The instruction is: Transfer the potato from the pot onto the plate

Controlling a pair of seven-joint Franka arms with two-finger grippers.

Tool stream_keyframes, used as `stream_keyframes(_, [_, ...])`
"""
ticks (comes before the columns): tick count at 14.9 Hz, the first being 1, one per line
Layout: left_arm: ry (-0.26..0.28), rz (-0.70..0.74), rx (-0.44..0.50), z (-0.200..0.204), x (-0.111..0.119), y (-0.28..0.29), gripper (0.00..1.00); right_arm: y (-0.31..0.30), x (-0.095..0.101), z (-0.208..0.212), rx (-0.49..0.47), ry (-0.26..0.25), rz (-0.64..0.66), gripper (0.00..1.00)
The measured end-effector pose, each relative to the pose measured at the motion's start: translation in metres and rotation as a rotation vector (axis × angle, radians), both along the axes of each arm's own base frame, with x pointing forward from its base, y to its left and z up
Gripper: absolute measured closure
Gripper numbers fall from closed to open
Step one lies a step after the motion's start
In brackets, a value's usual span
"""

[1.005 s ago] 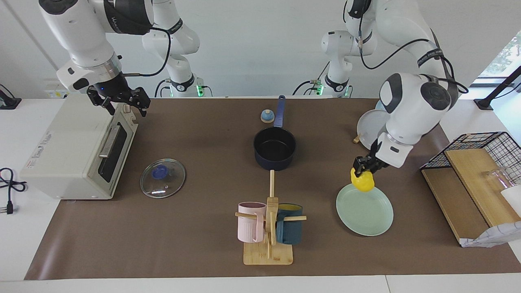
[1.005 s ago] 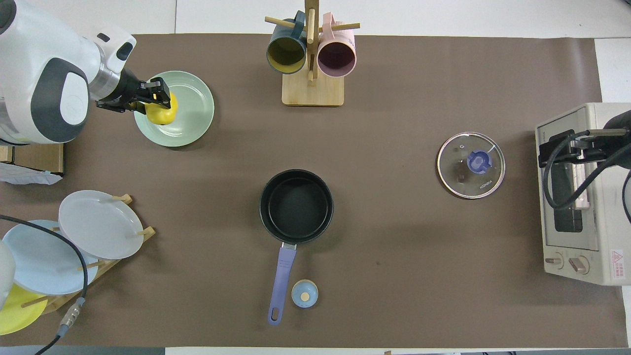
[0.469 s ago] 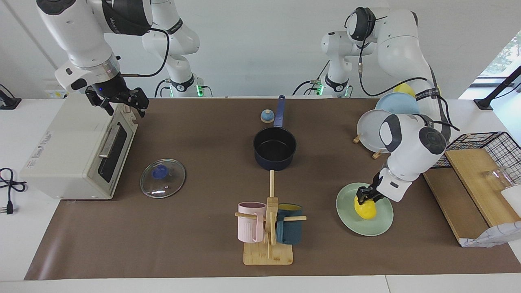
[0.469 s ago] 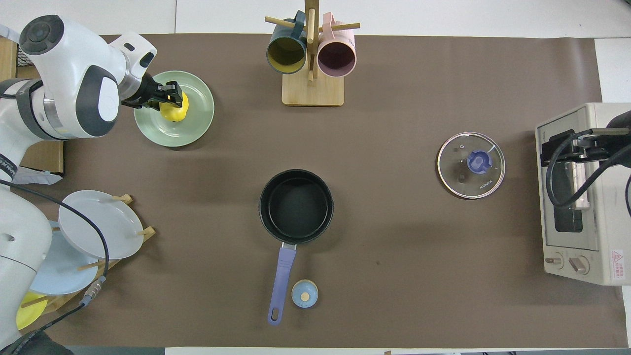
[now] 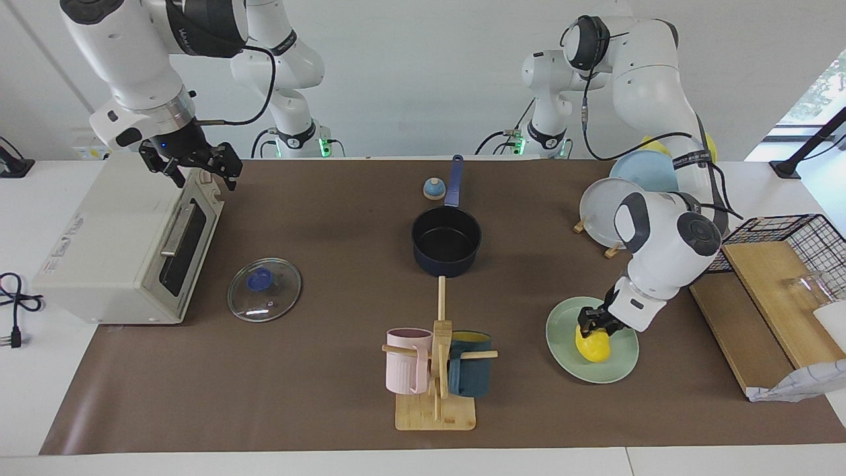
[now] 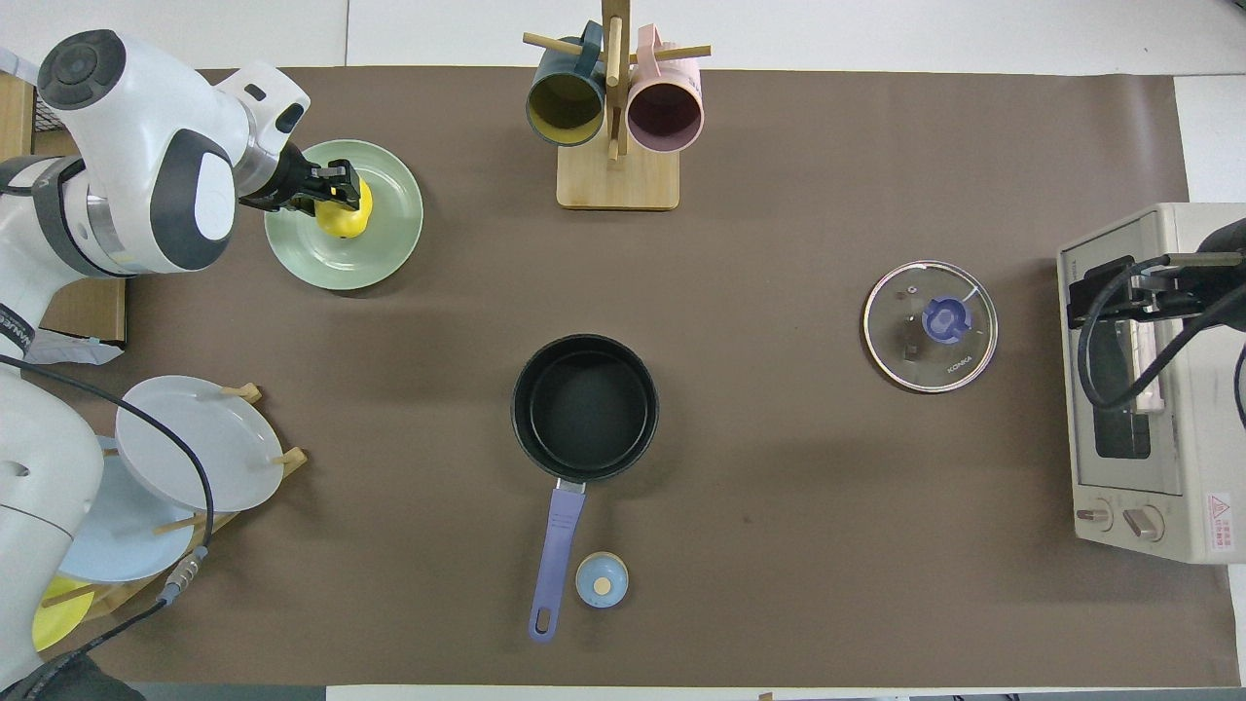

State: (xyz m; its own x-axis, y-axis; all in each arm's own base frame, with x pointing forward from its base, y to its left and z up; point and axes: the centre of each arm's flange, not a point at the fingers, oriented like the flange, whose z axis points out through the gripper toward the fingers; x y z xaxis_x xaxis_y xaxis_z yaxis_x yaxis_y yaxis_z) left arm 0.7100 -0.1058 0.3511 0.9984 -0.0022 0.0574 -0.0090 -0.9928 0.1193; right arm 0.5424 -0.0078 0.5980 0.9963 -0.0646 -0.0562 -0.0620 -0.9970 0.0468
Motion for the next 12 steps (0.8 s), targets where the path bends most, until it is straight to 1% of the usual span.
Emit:
stream_keyframes(3, [-0.008,-0.006,0.007,0.004,0.001,0.001,0.07,0.0,0.0,0.0,0.0,0.0,0.001,0.0])
stream_keyframes(4, [-0.017,-0.006,0.006,0.011,0.002,0.001,0.0,0.001,0.0,0.001,0.0,-0.001,0.001,0.0])
stream_keyframes(6, [-0.031,-0.008,0.005,0.043,-0.002,0.002,0.0,0.001,0.0,0.001,0.001,-0.002,0.001,0.0])
stream_keyframes(8, [-0.024,0.0,0.013,0.097,-0.017,0.012,0.0,0.001,0.0,0.001,0.001,-0.002,0.002,0.0])
stream_keyframes(10, [-0.012,0.015,0.025,0.163,-0.045,0.029,0.0,0.001,0.0,0.001,0.001,-0.002,0.002,0.0])
stream_keyframes(12, [-0.013,0.027,0.033,0.222,-0.076,0.044,0.0,0.002,0.0,0.001,0.001,-0.002,0.003,0.0])
